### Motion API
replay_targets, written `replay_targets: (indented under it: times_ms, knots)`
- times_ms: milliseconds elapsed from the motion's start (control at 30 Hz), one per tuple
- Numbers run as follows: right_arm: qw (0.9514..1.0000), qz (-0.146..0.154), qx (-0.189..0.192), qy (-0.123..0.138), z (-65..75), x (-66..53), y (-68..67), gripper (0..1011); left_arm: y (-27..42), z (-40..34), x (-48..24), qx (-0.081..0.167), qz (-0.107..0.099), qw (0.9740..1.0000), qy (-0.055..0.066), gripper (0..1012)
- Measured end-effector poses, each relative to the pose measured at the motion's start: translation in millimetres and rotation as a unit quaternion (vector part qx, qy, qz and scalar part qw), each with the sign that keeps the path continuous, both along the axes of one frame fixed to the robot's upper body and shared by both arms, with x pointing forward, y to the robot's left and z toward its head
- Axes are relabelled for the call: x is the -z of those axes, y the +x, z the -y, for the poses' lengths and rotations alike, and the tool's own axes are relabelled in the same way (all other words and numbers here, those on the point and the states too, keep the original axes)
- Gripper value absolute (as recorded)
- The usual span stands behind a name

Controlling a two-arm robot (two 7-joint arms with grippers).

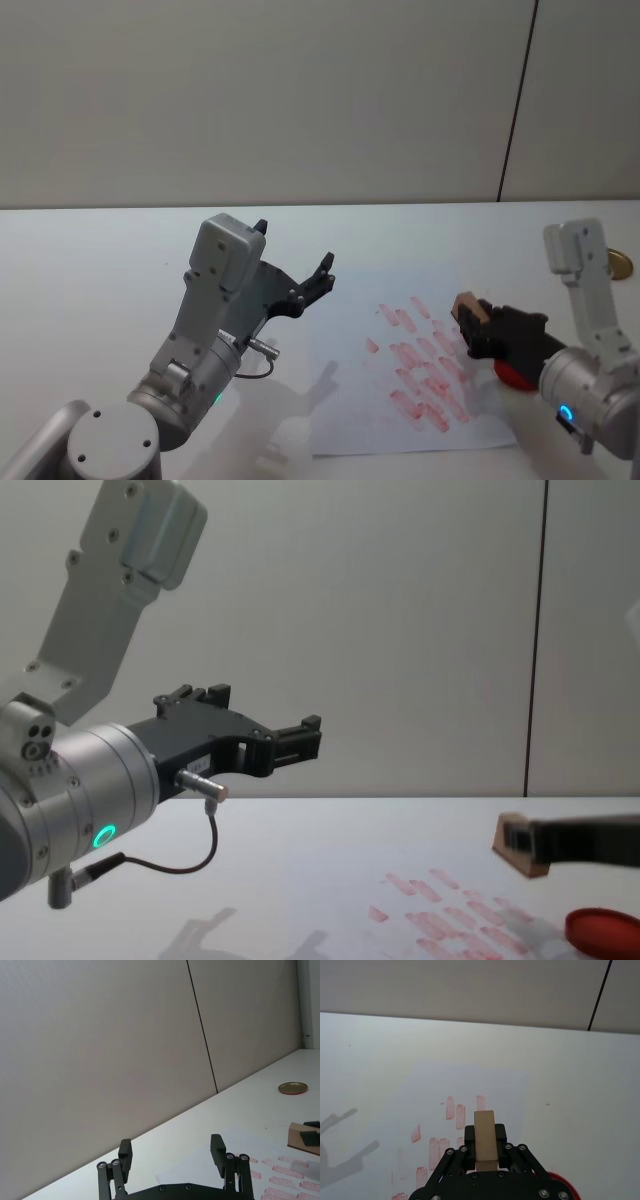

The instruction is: Use the one hand to pick up the stamp and affix it onto the A4 paper.

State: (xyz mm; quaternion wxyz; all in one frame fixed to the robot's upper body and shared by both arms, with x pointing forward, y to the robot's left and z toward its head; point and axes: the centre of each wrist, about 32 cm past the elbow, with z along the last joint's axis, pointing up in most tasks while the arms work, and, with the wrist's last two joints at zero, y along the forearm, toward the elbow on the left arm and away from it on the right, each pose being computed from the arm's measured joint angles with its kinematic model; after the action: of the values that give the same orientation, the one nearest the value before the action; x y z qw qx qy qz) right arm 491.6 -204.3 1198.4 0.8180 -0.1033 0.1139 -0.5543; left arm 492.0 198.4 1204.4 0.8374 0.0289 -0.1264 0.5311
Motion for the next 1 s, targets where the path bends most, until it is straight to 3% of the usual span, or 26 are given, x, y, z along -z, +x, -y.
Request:
replay_targets:
  times_ms: [267,1000]
  knots:
    - [0.9994,-0.033,-0.006,0.002,-3.4,10.8,-0.4,219,0.0,0.0,0.0,0.0,0.0,1.0,0.0,993]
    - [0.9969,-0.073,0.009,-0.029,-11.1,17.6,-1.4,219,0.0,0.0,0.0,0.0,0.0,1.0,0.0,993]
